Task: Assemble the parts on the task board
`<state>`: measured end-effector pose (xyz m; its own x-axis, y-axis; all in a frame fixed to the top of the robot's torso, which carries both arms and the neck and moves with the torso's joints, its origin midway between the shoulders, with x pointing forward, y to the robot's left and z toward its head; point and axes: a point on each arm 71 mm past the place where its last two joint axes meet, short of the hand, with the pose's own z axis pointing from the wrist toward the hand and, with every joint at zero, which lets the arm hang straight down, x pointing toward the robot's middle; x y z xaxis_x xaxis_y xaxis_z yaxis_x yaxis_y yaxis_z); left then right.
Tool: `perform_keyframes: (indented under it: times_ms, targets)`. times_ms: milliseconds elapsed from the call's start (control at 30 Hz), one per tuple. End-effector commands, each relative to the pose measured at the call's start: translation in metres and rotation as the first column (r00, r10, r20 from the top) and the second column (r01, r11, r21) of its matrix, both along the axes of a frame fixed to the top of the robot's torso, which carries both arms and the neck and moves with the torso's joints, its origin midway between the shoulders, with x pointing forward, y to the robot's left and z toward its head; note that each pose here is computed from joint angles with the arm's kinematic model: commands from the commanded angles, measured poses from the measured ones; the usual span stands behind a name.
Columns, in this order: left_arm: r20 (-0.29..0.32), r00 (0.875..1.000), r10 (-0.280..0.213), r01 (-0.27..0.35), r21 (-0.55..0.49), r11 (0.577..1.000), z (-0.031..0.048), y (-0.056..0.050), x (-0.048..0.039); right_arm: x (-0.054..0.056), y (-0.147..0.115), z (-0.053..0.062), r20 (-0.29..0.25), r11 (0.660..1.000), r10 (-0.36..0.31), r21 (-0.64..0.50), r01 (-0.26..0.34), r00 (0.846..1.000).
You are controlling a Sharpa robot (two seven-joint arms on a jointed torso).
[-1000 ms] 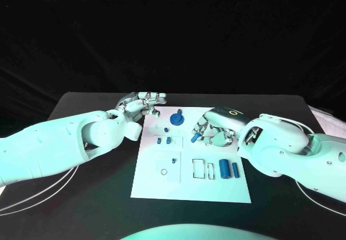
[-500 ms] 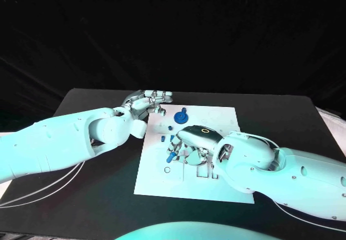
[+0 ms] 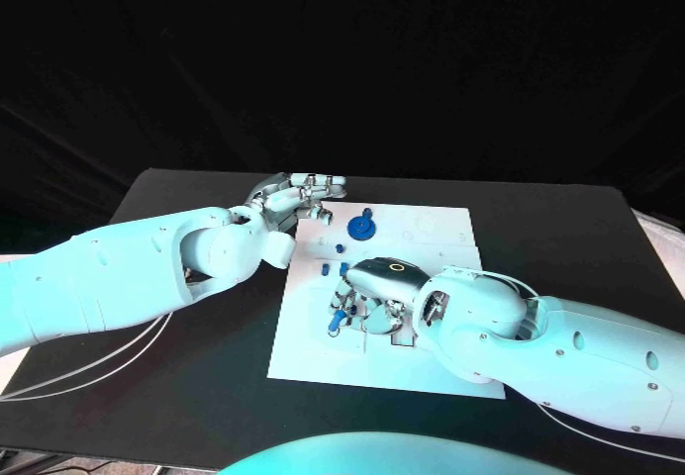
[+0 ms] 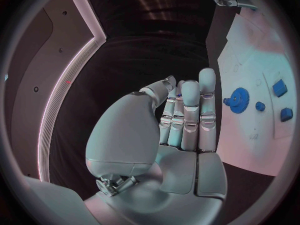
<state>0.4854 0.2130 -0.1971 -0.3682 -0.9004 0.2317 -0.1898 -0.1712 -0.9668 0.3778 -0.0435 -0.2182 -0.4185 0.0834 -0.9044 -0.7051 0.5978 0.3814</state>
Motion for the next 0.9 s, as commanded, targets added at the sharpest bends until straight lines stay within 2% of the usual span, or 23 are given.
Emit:
perform_keyframes:
  times_ms: [33,533,900]
  targets:
    - [0.003,1.0,-0.018,0.018,-0.015,1.0,0.0007,-0.002,-0.0006,-0.002,0.002,-0.004,0.008,0.999,0.027,-0.031,-0.027,1.0]
    - [0.001,1.0,-0.017,0.017,-0.014,1.0,0.0006,-0.002,-0.001,0.001,0.003,-0.01,0.038,0.995,0.016,-0.099,-0.012,0.999]
    - [0.0,1.0,-0.017,0.017,-0.013,1.0,0.0006,-0.001,-0.0012,-0.004,0.013,-0.016,0.066,0.985,0.055,-0.164,-0.044,0.996]
